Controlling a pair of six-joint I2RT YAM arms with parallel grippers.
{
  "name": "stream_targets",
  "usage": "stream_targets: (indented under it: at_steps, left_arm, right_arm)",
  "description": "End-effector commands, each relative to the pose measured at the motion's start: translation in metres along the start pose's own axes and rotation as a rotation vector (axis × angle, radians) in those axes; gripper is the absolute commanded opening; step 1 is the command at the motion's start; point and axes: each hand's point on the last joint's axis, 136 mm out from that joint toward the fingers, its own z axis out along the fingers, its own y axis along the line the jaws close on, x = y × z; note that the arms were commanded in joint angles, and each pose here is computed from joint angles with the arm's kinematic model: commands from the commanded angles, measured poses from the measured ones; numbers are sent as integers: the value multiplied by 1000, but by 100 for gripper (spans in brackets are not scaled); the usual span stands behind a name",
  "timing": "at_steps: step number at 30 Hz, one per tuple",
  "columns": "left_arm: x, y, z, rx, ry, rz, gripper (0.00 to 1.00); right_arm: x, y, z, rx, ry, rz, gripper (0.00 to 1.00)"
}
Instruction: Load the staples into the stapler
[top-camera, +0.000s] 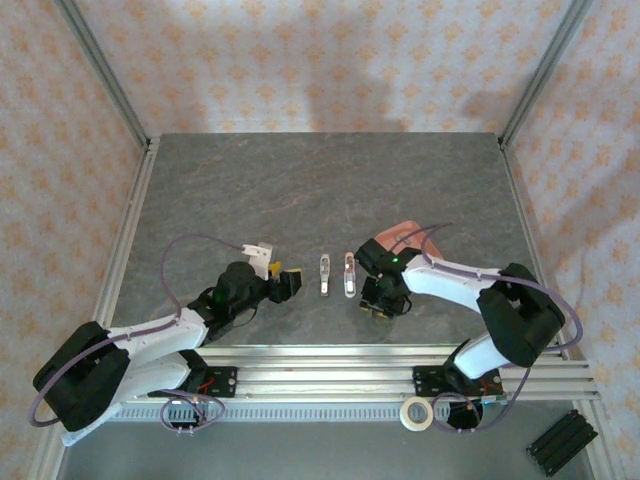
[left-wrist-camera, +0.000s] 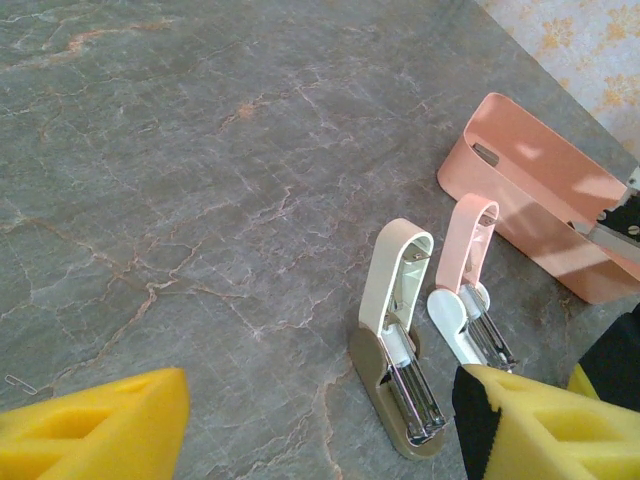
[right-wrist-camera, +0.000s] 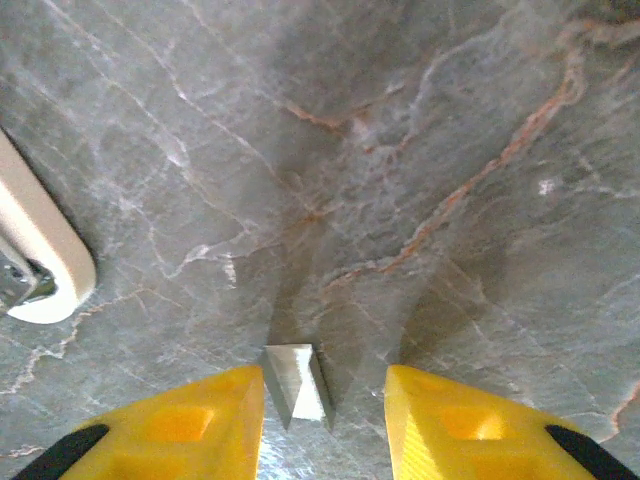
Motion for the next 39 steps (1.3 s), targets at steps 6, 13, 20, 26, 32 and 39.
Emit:
stream_targets:
  at_steps: [6,13,20,26,32,39]
  left_arm:
    - [4,5,3,-7,0,13,71]
    - [6,5,4,-6,4,15,71]
    - [4,4,3,-3,-3,19,71]
    - [-5,0,0,9,-26,54,71]
    - [-32,-29,-9,122,-99,226,71]
    - [-63,-80,-28,307,-211,619,71]
  right_arm:
    - [1,4,1,46,9,-9,36]
    - [3,-6,8,182,5,-82,30]
    - [-4,-2,14,206,-17,-133,20]
    - [-9,10,4,126,-63,-180,17]
    - [-18,37,-30,-52,-166,-289,17]
    - [-31,72,-86,-332,-250,-396,18]
